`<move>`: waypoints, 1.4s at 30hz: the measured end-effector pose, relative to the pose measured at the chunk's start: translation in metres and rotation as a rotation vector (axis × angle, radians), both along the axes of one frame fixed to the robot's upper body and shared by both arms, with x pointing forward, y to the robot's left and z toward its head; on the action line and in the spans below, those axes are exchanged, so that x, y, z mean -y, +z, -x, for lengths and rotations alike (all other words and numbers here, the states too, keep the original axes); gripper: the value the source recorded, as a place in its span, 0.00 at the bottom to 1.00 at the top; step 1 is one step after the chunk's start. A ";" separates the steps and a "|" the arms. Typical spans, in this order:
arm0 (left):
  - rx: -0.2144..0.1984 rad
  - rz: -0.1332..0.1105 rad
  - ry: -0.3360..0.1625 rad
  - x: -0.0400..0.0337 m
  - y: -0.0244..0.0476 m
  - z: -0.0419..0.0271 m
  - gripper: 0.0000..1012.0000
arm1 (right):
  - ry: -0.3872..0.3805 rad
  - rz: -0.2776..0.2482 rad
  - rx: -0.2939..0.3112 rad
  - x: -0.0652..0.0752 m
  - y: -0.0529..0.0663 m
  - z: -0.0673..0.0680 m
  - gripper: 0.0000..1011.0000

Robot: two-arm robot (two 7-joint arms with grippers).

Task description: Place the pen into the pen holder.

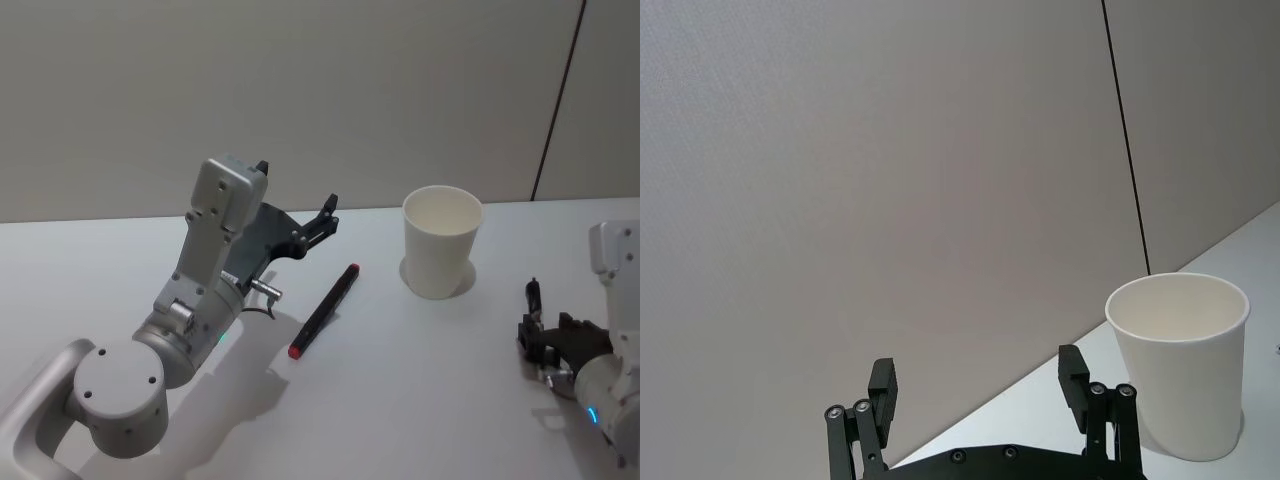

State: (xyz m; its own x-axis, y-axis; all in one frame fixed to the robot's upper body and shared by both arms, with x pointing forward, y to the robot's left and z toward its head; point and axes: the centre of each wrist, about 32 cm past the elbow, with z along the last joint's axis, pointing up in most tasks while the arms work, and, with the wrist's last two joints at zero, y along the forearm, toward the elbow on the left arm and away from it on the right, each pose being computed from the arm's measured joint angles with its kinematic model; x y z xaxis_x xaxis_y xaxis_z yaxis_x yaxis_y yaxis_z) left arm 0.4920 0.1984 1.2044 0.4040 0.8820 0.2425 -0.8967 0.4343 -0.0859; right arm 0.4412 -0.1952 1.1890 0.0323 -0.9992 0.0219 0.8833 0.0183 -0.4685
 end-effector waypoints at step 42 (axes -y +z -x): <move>0.000 0.000 0.000 0.0000 0.0000 0.0000 0.99 | 0.045 -0.003 0.121 0.002 0.001 0.001 0.12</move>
